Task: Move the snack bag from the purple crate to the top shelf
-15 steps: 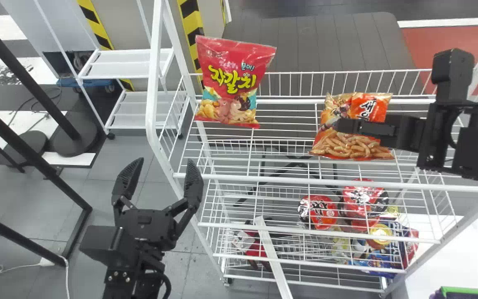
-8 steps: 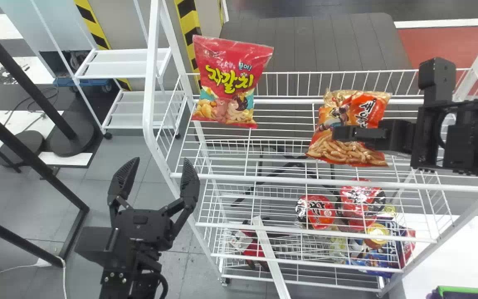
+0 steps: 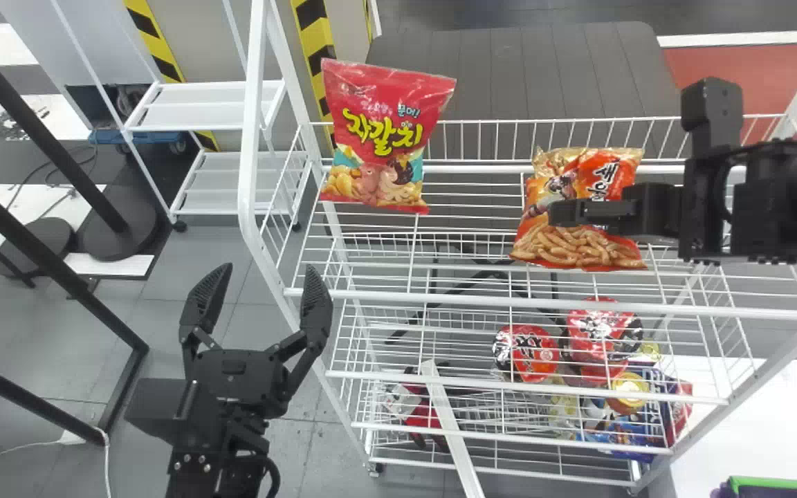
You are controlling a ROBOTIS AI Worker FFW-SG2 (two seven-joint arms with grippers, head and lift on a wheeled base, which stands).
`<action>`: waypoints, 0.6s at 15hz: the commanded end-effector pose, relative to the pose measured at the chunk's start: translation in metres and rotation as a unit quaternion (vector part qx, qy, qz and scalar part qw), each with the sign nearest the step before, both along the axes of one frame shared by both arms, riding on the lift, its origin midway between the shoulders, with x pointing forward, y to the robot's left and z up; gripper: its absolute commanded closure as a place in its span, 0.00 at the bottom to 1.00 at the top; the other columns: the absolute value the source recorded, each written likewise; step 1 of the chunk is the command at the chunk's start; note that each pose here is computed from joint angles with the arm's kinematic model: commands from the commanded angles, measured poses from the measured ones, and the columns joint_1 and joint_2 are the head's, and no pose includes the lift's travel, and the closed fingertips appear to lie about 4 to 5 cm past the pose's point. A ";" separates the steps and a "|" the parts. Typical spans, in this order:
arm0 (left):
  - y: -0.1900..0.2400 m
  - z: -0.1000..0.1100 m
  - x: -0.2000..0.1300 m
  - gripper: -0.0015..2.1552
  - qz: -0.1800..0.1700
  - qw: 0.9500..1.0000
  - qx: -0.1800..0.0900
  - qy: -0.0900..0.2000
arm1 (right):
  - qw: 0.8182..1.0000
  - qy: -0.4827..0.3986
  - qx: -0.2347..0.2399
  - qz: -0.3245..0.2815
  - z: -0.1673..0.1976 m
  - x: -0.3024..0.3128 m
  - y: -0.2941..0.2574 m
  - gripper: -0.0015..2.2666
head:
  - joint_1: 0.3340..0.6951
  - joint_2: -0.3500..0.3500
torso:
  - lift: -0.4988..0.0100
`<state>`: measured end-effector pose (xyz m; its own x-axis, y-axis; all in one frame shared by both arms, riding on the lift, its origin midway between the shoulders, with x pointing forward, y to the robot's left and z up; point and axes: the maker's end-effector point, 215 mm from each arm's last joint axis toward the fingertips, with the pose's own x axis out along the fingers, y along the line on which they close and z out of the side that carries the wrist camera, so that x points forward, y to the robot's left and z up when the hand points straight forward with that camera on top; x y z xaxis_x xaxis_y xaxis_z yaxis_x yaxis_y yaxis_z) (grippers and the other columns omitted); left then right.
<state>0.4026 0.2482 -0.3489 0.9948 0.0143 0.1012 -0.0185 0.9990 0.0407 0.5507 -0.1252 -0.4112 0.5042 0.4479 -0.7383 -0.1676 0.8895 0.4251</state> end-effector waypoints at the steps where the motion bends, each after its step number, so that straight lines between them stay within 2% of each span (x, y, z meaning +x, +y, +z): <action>1: 0.000 0.000 0.000 0.06 0.001 1.000 0.000 -0.001 | 0.999 0.020 -0.016 0.026 0.008 -0.007 0.009 0.07 | 1.00 0.70 | 0.98; 5: 0.002 0.001 0.000 0.06 0.002 1.000 -0.001 -0.002 | 0.998 0.008 -0.055 0.022 0.019 0.009 0.004 0.07 | 1.00 0.72 | 0.98; 9: 0.003 0.001 0.000 0.06 0.003 1.000 0.000 -0.003 | 0.998 -0.004 -0.068 0.017 0.034 0.024 -0.001 0.07 | 1.00 0.70 | 0.98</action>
<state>0.4023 0.2507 -0.3482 0.9941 0.0220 0.1059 -0.0263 0.9989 0.0389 0.5729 -0.1264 -0.3776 0.4994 0.3665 -0.7851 -0.2029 0.9304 0.3053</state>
